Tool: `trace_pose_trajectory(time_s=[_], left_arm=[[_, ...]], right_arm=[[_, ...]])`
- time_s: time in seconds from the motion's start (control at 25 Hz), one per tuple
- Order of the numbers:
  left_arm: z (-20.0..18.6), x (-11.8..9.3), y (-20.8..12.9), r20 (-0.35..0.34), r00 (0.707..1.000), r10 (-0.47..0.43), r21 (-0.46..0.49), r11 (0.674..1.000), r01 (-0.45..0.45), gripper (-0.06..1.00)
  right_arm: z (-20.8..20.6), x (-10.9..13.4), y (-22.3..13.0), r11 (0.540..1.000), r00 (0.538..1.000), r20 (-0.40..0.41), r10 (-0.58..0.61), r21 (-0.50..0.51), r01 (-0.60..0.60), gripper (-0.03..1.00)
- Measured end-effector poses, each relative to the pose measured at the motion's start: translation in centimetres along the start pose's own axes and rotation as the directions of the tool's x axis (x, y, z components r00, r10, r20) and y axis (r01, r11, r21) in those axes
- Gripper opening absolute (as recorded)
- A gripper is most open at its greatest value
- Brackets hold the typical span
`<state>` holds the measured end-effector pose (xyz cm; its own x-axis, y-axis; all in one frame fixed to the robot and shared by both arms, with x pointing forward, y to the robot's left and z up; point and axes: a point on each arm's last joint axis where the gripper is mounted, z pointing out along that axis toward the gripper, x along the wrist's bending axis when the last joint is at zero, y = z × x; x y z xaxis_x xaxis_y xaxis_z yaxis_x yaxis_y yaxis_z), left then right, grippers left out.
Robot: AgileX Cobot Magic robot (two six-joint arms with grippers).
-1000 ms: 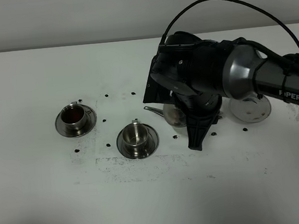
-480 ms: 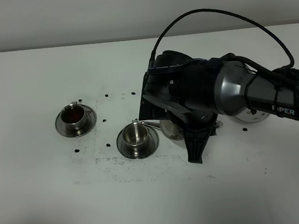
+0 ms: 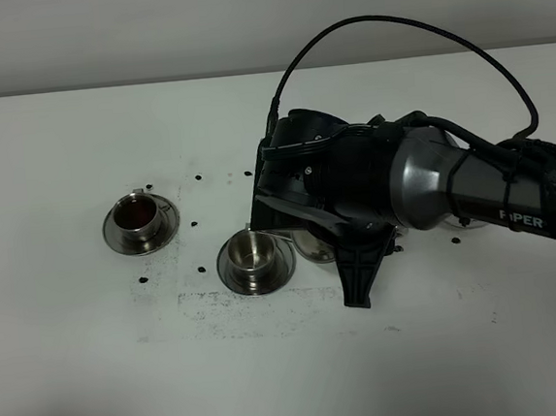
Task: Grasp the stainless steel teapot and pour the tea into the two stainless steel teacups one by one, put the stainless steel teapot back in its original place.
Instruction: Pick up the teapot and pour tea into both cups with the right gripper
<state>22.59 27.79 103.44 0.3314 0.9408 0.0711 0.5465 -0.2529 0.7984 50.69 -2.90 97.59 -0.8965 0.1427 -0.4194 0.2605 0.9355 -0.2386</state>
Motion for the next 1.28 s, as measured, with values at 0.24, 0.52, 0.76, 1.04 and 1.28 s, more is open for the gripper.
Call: trace_pose_trajectory(time_s=[0.24,0.52,0.76,1.04,1.28], left_arm=[[0.00,0.00,0.00,0.000,1.000,0.000,0.000,1.000,0.000,0.52],[0.00,0.00,-0.01,0.000,1.000,0.000,0.001,1.000,0.000,0.52],[0.00,-0.01,-0.03,0.001,1.000,0.000,0.004,1.000,0.000,0.52],[0.00,-0.01,-0.03,0.001,1.000,0.000,0.004,1.000,0.000,0.52],[0.00,-0.01,-0.03,0.001,1.000,0.000,0.004,1.000,0.000,0.52]], right_arm=[[-0.01,-0.28,-0.06,1.000,0.999,0.035,-0.014,0.008,0.014,0.17],[-0.08,0.02,0.23,0.999,0.998,0.055,-0.040,0.013,0.040,0.17],[-0.22,0.14,0.34,0.999,0.996,0.067,-0.051,0.013,0.050,0.17],[-0.47,0.29,0.56,0.997,0.992,0.099,-0.077,0.016,0.076,0.17],[0.05,0.62,0.92,0.996,0.991,0.096,-0.092,0.029,0.090,0.17]])
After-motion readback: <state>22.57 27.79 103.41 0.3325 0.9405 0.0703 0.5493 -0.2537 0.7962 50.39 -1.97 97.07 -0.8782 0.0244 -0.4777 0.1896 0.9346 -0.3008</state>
